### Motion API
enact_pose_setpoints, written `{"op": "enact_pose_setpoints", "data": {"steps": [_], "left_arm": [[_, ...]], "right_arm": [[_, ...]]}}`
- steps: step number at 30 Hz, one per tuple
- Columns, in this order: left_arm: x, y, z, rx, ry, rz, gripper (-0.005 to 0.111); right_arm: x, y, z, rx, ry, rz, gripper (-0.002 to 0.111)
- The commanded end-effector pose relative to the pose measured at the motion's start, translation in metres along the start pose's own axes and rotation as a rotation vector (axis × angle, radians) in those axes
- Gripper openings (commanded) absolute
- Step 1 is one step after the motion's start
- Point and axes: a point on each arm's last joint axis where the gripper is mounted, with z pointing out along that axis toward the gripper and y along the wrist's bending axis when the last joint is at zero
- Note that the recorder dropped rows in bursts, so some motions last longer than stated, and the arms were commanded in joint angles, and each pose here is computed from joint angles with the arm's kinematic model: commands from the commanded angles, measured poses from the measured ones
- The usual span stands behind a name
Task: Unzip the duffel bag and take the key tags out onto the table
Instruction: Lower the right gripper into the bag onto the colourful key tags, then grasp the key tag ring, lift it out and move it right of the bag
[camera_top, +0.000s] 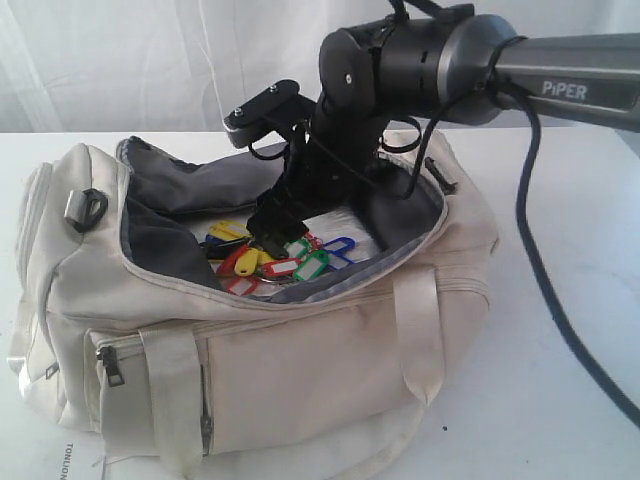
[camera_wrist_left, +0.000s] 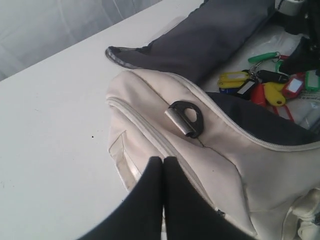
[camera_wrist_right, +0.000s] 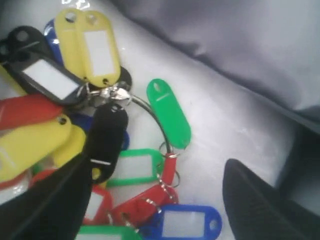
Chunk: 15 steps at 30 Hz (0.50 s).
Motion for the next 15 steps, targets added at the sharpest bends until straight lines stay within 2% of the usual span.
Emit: {"op": "enact_pose_setpoints", "data": {"steps": [1,6,15], "left_arm": [[0.0,-0.002,-0.001,0.015,-0.014,-0.028,0.0],[0.0,-0.002,-0.001,0.02,-0.017,-0.033,0.0],[-0.001,-0.003,-0.001,0.031,-0.027,-0.041,0.0]], "right_arm": [[-0.003,-0.011,0.012,0.072,-0.042,0.018,0.065],[-0.004,-0.012,0.025,0.088,-0.071,0.026,0.065],[0.013,-0.01,0.05,0.069,0.078,0.046,0.057]]}}
